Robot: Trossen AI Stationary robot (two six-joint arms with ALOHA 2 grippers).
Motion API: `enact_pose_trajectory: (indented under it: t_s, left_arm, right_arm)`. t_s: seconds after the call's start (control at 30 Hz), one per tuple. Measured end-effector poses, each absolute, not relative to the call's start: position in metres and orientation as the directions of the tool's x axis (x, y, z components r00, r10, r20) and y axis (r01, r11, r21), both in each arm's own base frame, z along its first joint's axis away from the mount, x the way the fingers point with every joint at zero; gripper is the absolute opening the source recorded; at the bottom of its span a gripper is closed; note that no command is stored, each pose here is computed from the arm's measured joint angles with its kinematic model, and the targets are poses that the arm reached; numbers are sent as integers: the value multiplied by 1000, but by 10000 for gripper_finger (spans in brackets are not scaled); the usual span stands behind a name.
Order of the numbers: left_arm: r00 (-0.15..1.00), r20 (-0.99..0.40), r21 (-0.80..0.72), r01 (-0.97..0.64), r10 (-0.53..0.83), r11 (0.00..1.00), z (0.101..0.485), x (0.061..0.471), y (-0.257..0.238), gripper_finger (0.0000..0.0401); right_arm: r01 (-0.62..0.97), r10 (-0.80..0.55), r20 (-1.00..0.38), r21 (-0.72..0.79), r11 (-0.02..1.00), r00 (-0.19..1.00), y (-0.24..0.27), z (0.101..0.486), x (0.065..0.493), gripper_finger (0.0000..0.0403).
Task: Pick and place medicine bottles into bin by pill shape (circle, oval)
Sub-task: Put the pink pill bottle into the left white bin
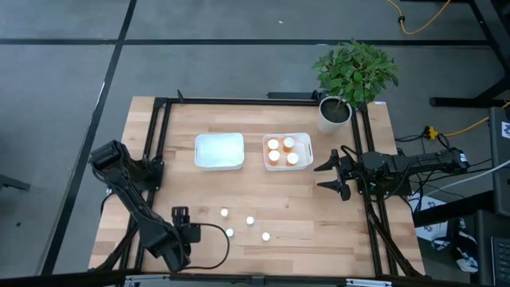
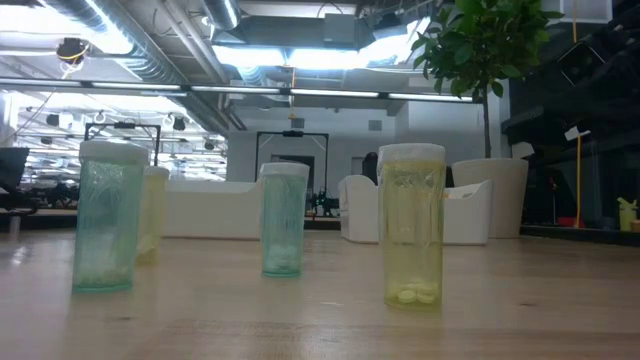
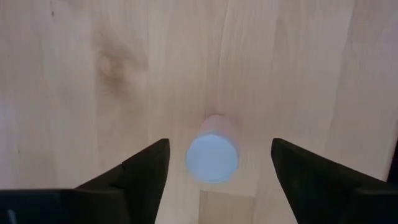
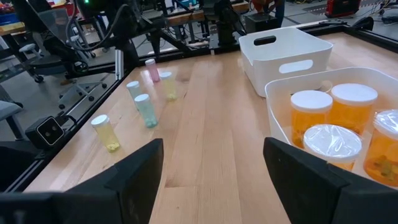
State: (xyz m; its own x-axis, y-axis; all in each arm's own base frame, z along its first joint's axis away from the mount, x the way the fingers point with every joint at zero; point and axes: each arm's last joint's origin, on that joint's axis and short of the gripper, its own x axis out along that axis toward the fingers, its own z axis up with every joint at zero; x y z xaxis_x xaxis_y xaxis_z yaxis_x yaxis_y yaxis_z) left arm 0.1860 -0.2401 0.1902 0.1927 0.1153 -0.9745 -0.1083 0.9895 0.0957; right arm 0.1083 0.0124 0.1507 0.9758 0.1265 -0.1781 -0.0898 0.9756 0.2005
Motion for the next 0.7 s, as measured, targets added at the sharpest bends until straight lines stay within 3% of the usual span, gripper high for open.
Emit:
enact_pose_trajectory:
  t_s: [0.7]
  left_arm:
    - [129, -983, 111, -121, 127, 986, 182, 195, -226, 130]
  right_arm:
    - [-90, 126, -178, 200, 976, 976, 12, 151, 108, 279]
